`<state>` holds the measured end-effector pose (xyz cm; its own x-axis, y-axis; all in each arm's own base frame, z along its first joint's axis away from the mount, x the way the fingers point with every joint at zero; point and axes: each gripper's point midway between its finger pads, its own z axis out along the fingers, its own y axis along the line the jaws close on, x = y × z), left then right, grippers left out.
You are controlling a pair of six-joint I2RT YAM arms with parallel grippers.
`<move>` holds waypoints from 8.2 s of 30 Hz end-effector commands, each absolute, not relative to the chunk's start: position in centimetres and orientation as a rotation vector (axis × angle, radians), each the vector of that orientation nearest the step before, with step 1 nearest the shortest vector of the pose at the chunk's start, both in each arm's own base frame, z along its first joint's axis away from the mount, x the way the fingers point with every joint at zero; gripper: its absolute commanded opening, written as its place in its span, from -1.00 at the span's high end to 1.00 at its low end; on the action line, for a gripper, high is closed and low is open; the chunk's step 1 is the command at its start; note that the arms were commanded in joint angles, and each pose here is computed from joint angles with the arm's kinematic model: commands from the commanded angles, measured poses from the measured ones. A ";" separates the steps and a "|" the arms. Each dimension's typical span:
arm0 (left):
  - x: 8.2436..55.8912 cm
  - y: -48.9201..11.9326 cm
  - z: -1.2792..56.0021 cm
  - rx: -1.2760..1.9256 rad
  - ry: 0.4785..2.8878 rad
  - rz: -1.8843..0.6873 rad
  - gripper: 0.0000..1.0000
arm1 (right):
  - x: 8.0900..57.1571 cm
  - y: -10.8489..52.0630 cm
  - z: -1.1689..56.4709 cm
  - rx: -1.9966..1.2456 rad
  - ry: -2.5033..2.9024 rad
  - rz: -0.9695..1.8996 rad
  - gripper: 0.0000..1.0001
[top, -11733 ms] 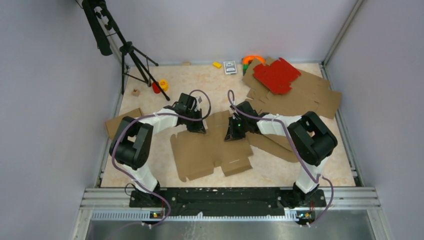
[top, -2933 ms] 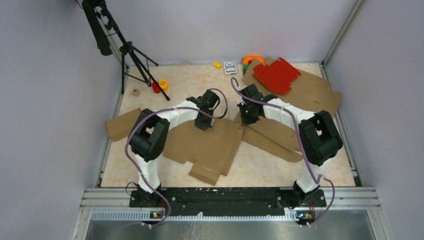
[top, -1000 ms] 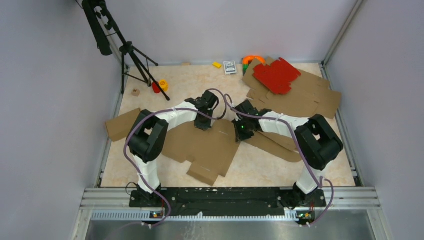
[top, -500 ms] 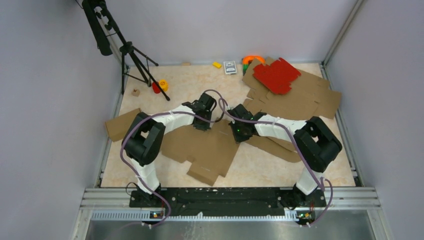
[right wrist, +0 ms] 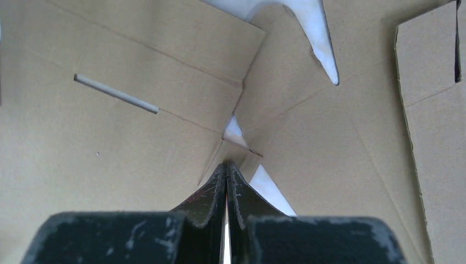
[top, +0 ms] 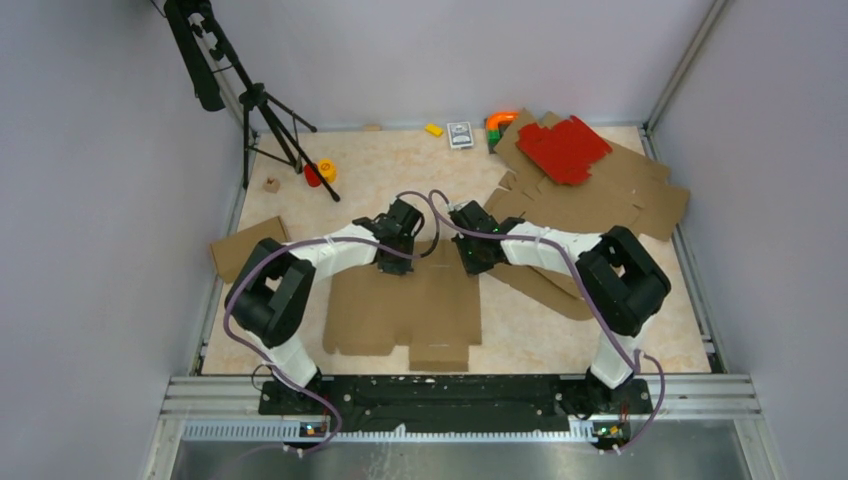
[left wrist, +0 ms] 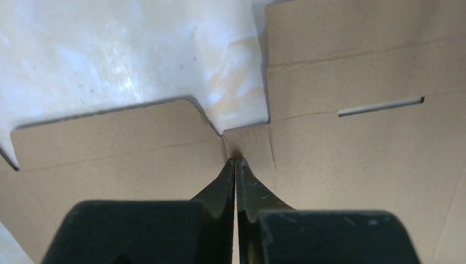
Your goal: Fold the paper box
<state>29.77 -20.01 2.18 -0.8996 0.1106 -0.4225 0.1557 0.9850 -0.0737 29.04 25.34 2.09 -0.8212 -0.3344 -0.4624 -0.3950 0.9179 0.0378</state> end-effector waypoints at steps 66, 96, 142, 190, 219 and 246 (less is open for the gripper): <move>24.4 -12.5 12.8 -0.096 2.492 -0.267 -0.39 | 25.8 24.3 10.3 -0.349 2.493 0.463 -0.37; 19.4 -4.5 2.9 -1.044 2.329 -0.257 -0.97 | 22.5 25.2 3.2 -0.195 2.639 0.828 -0.09; 21.2 -15.6 16.3 -0.439 2.098 -1.284 0.43 | 25.6 21.8 7.6 -0.237 2.553 0.466 1.00; 19.1 -18.5 17.9 -0.198 2.061 -1.604 0.50 | 25.2 23.6 8.2 -0.306 2.549 0.365 0.97; 20.6 -20.5 14.6 -0.175 2.271 -1.488 0.79 | 23.5 25.8 5.0 -0.370 2.627 0.462 0.81; 19.4 -19.5 9.3 -0.145 2.363 -1.378 0.91 | 22.7 23.6 3.1 -0.285 2.661 0.430 0.63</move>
